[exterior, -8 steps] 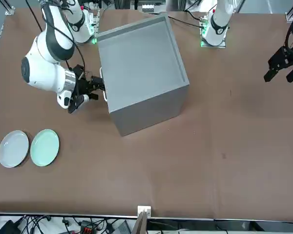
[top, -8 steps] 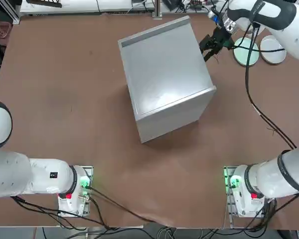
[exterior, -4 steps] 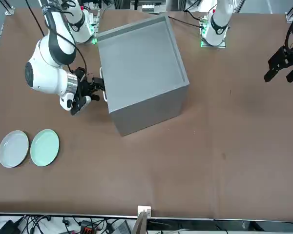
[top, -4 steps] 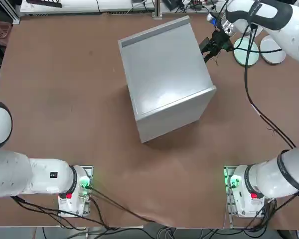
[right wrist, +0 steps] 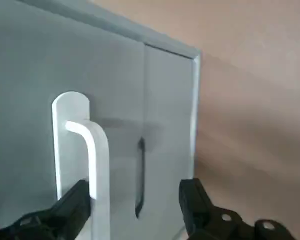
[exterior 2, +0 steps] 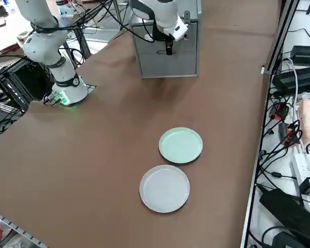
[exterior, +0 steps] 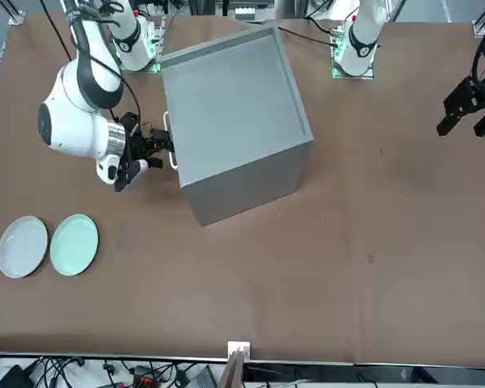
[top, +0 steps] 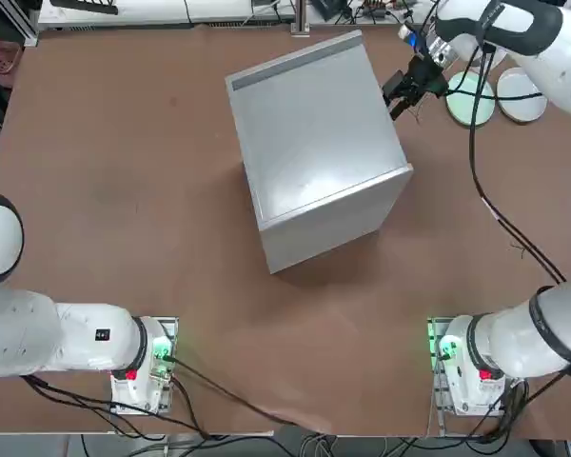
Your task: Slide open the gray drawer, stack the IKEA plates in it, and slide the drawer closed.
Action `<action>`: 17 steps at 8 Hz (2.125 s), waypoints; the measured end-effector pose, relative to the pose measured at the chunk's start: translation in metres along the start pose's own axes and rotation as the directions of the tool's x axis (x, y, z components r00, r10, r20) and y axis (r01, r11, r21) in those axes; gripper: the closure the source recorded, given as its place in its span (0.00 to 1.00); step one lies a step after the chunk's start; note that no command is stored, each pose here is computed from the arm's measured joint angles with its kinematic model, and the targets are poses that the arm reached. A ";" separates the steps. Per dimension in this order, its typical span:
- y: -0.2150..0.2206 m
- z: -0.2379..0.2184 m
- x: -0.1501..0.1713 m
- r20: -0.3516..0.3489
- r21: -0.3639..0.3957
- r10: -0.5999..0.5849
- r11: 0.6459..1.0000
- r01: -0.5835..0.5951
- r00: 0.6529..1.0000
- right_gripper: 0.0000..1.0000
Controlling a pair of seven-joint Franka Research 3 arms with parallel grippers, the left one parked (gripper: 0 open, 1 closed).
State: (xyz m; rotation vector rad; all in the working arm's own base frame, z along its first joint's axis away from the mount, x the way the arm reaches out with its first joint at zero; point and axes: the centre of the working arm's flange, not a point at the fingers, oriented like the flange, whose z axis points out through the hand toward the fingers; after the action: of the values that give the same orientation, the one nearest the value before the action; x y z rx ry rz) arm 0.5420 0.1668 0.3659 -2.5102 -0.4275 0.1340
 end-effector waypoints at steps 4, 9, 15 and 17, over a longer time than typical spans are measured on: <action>0.077 -0.035 -0.011 -0.038 0.001 -0.024 1.000 0.024 0.999 0.00; 0.123 -0.075 -0.019 -0.013 -0.051 -0.062 0.997 0.062 0.998 0.00; 0.176 -0.106 -0.036 0.003 -0.035 -0.101 0.994 0.101 0.995 0.00; 0.174 -0.115 -0.033 0.025 -0.044 -0.116 0.992 0.117 0.993 0.00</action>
State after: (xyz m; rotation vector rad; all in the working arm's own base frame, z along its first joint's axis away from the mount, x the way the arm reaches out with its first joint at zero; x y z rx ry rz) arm 0.5801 -0.0412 0.3624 -2.5228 -0.5913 0.1077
